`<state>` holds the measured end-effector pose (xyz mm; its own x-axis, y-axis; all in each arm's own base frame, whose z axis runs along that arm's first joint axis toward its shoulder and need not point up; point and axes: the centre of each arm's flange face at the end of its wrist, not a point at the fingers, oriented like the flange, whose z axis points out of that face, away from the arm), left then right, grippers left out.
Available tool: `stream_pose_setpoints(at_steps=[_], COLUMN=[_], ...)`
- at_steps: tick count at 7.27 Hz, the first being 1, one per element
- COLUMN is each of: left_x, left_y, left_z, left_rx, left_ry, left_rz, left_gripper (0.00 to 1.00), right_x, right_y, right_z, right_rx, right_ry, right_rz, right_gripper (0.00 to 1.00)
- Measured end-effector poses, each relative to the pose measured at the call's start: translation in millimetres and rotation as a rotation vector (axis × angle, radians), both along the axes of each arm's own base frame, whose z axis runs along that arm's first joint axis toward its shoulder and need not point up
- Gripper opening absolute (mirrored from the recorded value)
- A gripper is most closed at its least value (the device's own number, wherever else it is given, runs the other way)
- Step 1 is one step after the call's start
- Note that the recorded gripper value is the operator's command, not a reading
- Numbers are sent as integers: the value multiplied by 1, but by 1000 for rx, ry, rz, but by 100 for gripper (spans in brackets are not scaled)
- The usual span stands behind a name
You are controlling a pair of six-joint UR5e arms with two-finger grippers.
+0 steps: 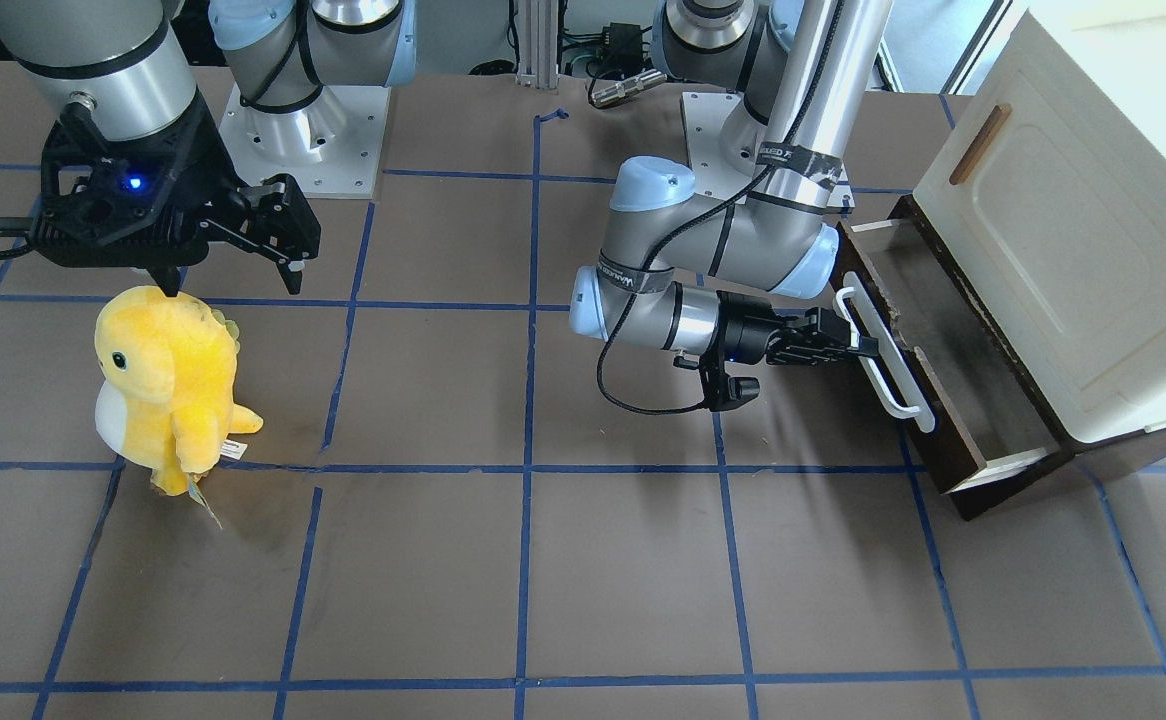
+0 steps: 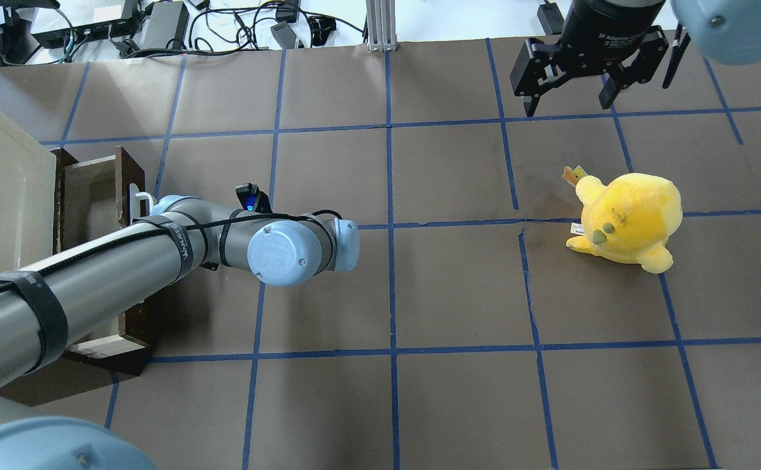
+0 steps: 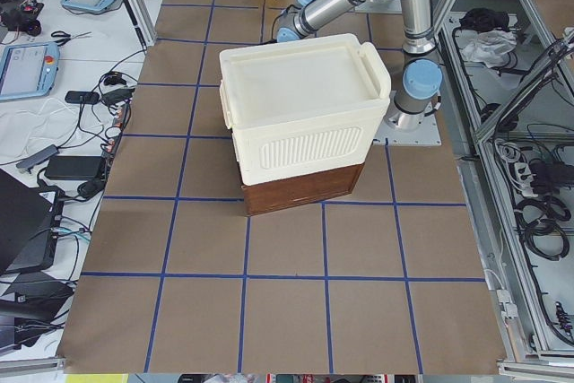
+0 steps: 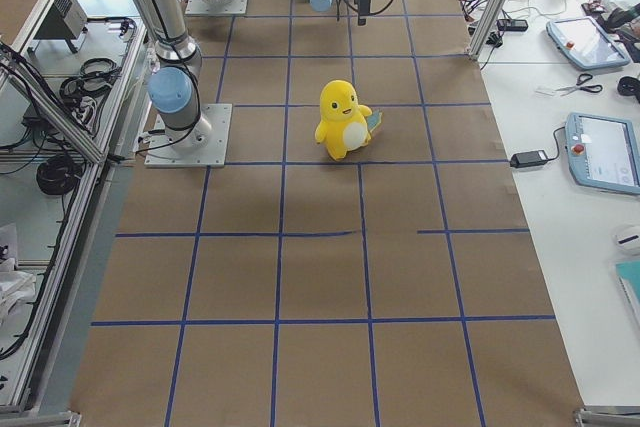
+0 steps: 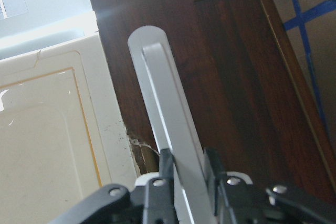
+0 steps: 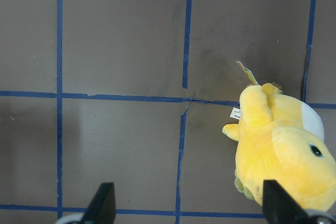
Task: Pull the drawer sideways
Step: 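Pull the drawer handle outward with the left gripper, away from the cabinet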
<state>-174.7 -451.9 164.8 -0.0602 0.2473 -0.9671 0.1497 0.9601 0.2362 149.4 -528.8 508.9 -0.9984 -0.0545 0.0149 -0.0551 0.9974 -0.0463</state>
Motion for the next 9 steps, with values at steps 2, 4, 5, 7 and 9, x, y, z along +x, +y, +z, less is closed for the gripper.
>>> stream_pose_setpoints(at_steps=[2,4,5,7,9], left_x=[0,-2,-4,-13,-17], left_y=[0,0,1,3,0], left_z=[1,0,0,2,5], left_rx=[-1,-4,-5,-5,-15], left_ry=[0,0,1,1,6], left_rz=[-2,-4,-8,-29,-33], left_gripper=[20,19,19,19,42], right_x=[0,0,0,0,0], right_y=[0,0,0,0,0], right_z=[0,0,0,0,0], right_rx=[0,0,0,0,0], right_ry=[0,0,0,0,0], right_rz=[0,0,0,0,0], right_gripper=[100,100,100,100,100])
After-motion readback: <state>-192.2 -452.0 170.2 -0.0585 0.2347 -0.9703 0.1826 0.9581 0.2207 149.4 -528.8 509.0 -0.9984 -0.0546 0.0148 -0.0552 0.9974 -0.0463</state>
